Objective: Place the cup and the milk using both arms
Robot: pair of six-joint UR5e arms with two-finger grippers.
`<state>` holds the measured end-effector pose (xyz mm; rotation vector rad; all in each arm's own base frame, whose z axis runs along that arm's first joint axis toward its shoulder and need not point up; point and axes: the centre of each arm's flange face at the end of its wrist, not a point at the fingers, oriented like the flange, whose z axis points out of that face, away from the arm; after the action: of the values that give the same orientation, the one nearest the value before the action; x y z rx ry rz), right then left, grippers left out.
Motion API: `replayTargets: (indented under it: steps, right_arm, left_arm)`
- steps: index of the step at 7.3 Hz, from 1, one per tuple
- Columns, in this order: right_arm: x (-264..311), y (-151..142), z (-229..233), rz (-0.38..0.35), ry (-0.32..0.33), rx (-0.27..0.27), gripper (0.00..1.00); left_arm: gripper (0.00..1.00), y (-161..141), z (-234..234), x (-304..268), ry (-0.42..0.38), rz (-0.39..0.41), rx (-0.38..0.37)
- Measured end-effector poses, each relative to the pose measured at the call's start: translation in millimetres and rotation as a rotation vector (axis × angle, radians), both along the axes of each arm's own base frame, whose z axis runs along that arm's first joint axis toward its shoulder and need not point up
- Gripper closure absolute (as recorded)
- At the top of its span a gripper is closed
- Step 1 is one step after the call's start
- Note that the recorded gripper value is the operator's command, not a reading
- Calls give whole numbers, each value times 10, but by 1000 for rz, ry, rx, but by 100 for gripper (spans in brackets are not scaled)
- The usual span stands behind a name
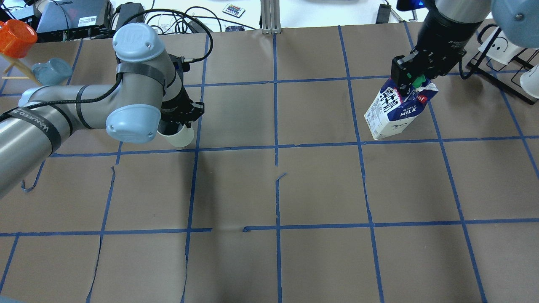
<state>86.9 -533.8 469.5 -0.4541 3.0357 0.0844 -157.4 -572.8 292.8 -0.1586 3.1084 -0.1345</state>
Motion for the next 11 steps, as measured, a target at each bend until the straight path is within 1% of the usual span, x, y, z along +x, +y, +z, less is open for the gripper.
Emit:
replayTargets:
  steps: [1,2,4,5,6,7,8,9,10,11]
  right_arm:
    - [4,3,4,-6,-1,0,73]
    - [6,8,11,-29,-1,1,72]
    - [18,23,13,-101,-1,8,72]
    - [27,31,10,-121,-7,14,69]
    - [39,38,1,-149,-16,23,69]
    - [54,26,-14,-179,-29,31,70]
    - [66,-11,-29,-202,-41,35,71]
    - [68,-81,-47,-216,-45,37,71]
    - [58,-201,-69,-225,-45,40,71]
    - [47,-340,-79,-228,-45,41,71]
  left_arm:
    - [100,-218,76,-168,21,39,-8]
    - [100,-462,139,-469,37,89,-19]
    - [100,-953,112,-1191,71,204,-42]
    - [100,-1150,54,-1529,92,261,-57]
    - [100,-1294,-35,-1866,116,312,-67]
    - [100,-1355,-131,-2137,137,345,-67]
    - [53,-1377,-221,-2297,152,360,-59]
    - [1,-1385,-308,-2373,162,367,-46]
    - [0,-1383,-343,-2408,167,355,-39]
    - [0,-1375,-307,-2418,170,315,-41]
